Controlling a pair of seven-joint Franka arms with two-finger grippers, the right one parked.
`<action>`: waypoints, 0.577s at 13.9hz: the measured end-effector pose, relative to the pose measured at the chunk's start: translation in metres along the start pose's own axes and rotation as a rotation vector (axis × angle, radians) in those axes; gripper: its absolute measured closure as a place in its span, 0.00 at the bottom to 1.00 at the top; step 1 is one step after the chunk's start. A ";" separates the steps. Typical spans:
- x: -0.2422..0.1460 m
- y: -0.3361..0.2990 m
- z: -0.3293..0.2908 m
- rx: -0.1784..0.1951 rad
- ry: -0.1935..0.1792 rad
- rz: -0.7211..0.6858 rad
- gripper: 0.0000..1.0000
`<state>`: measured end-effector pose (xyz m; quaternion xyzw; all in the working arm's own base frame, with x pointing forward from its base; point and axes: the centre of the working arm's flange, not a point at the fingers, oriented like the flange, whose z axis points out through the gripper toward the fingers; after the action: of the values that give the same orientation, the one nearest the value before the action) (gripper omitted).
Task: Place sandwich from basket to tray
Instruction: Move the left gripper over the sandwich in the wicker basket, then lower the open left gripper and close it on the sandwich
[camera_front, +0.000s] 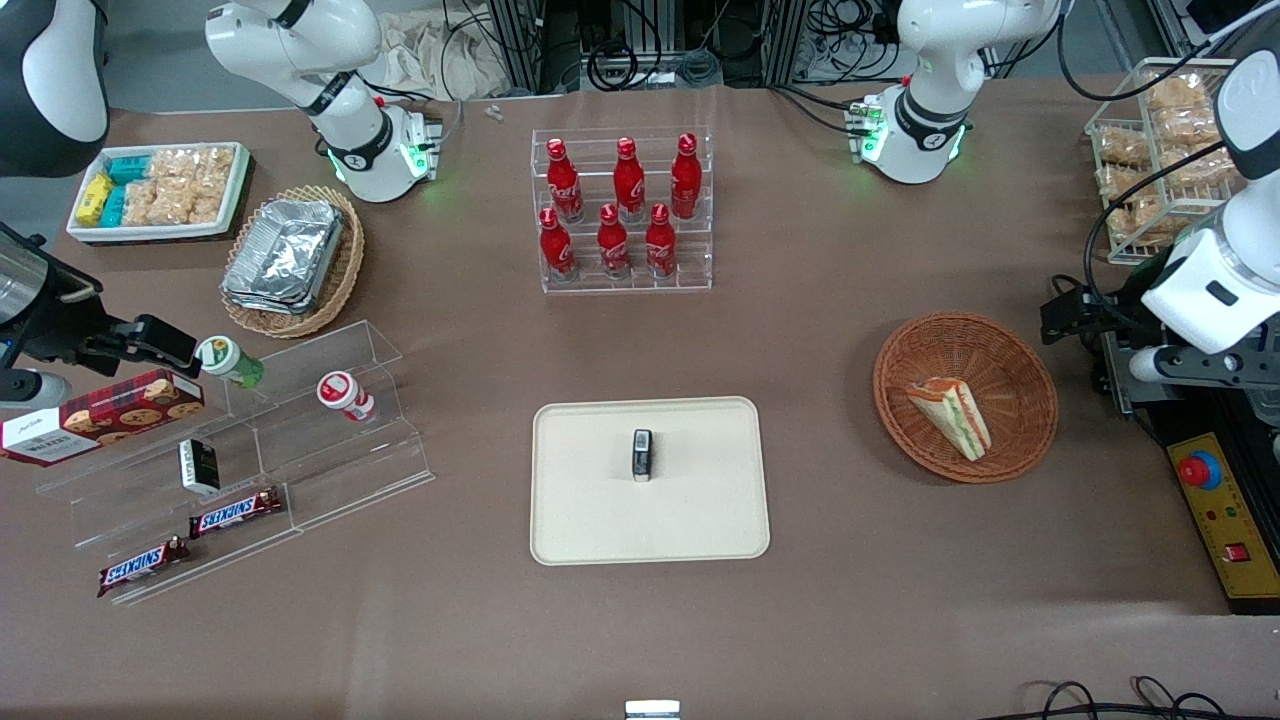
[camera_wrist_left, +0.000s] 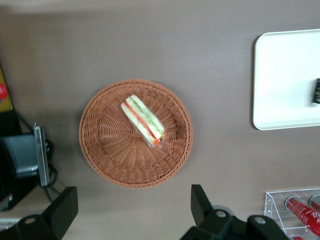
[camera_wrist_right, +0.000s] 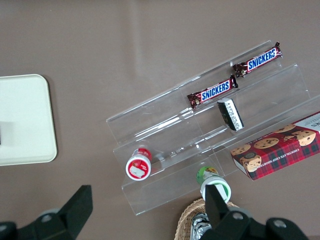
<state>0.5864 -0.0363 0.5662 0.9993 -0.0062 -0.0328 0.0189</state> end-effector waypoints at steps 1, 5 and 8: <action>0.001 0.000 0.008 0.001 -0.011 -0.028 0.00; 0.011 0.009 0.056 -0.006 0.025 -0.280 0.00; 0.010 0.020 0.111 -0.009 0.048 -0.461 0.00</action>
<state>0.5890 -0.0602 0.4561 0.9746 0.2231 -0.0127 0.0153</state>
